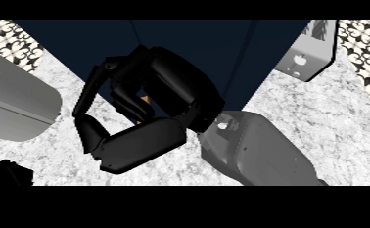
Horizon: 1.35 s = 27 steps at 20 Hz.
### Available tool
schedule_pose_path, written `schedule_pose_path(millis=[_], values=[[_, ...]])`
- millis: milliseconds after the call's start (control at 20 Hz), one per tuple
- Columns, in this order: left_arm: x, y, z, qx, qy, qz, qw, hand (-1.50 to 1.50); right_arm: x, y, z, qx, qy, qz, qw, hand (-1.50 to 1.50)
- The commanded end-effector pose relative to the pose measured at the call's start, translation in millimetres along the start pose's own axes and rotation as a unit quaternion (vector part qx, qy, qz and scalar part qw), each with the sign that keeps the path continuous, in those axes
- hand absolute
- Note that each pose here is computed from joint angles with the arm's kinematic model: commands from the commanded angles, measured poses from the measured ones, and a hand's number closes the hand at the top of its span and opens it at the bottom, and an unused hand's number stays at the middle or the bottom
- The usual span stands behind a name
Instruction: Pick up the wine, place it into the cabinet and close the cabinet
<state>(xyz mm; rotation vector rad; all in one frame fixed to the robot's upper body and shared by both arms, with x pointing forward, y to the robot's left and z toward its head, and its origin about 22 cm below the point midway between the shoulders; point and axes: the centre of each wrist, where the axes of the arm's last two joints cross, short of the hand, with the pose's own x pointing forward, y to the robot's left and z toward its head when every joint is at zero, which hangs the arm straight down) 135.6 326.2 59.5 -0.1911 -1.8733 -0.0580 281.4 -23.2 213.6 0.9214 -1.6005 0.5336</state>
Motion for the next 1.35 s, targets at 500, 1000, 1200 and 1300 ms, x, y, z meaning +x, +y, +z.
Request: schedule_pose_path(millis=[500,1000,1200,1300], values=[[-3.8,2.3,-18.5,0.009,0.005,-0.010,0.9999,1.50,-49.9,-85.4,-11.7,-0.079,0.027,-0.003,0.997,1.50],[0.1,15.0,-8.9,0.000,0.009,-0.010,0.9999,1.50,-33.3,-160.4,3.2,-0.104,0.007,0.041,0.994,1.50],[7.6,-5.6,-17.6,-0.019,0.001,0.000,0.9998,1.50,-46.2,-148.8,-5.2,-0.092,0.020,0.032,0.995,1.50],[1.1,-2.2,-22.2,-0.007,0.000,0.004,1.0000,1.50,-29.7,-153.9,-9.5,-0.091,0.011,0.032,0.995,1.50]])
